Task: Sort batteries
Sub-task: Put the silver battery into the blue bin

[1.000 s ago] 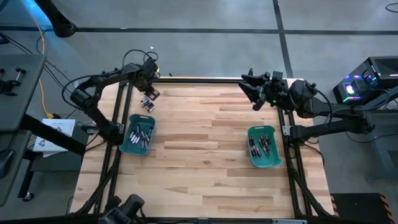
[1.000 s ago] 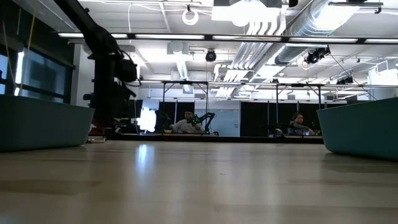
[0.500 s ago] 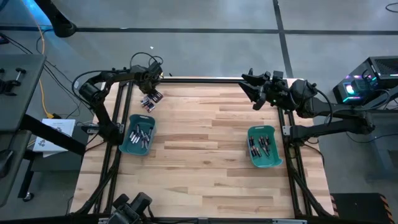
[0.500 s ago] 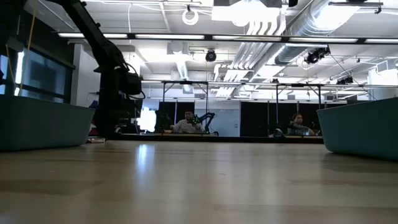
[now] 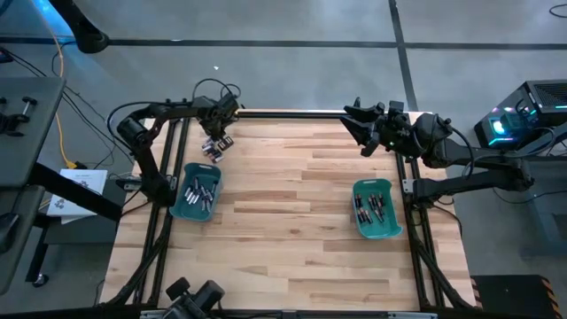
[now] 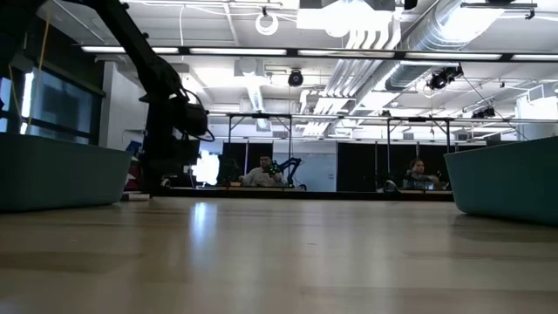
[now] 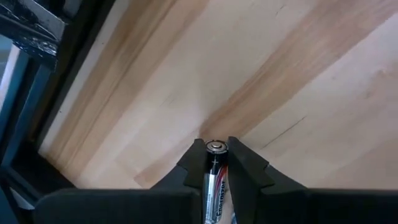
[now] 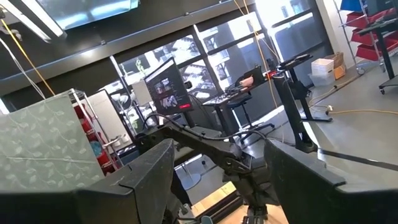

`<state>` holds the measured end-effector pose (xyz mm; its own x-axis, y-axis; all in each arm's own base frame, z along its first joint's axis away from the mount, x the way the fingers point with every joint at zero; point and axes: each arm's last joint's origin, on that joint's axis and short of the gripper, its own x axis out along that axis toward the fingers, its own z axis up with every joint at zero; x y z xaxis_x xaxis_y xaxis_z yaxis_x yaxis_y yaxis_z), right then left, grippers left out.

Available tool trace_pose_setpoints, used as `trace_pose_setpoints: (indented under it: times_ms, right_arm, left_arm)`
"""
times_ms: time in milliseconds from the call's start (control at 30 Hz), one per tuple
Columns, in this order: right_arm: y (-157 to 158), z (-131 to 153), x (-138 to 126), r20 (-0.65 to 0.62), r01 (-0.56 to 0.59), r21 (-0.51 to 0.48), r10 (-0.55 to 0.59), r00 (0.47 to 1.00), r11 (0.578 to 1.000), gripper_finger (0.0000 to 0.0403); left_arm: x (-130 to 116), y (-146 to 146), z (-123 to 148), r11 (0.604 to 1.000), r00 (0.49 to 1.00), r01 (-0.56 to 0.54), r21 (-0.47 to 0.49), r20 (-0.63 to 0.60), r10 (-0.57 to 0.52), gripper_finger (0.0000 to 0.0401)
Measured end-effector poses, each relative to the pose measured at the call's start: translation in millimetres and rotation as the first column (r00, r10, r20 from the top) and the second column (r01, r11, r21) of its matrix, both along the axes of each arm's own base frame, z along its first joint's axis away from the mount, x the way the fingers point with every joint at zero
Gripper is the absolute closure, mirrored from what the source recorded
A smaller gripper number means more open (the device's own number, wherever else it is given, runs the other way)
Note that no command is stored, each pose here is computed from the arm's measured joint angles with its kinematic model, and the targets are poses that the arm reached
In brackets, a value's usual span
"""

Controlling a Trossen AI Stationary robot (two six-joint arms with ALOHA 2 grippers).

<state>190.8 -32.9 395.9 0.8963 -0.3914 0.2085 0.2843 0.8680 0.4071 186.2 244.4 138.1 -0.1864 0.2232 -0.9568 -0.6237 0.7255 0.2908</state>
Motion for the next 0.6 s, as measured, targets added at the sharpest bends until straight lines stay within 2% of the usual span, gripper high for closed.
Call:
trace_pose_setpoints:
  times_ms: [100, 267, 333, 500, 600]
  right_arm:
    - [0, 0, 0, 0.000, -0.002, -0.001, 0.002, 1.000, 1.000, 0.0160]
    - [-1, 0, 0, -0.001, 0.002, -0.003, -0.002, 1.000, 1.000, 0.0160]
    - [-2, 0, 0, -0.001, 0.007, -0.003, -0.007, 1.000, 1.000, 0.0160]
    - [-5, 0, -1, -0.004, 0.028, -0.009, -0.028, 1.000, 1.000, 0.0160]
    - [-10, 0, -1, -0.006, 0.052, -0.010, -0.052, 0.999, 0.999, 0.0160]
  left_arm:
    - [2, 0, 20, 1.000, 0.999, 0.007, 0.024, 0.039, -0.008, 0.0373]
    - [6, -1, 73, 0.991, 0.991, -0.003, 0.135, 0.132, -0.015, 0.0373]
    - [8, -9, 104, 0.982, 0.978, -0.034, 0.185, 0.210, -0.006, 0.0373]
    - [5, -63, 155, 0.988, 0.916, -0.098, 0.118, 0.399, 0.043, 0.0376]
    - [-1, -106, 176, 0.992, 0.894, -0.115, 0.050, 0.442, 0.081, 0.0377]
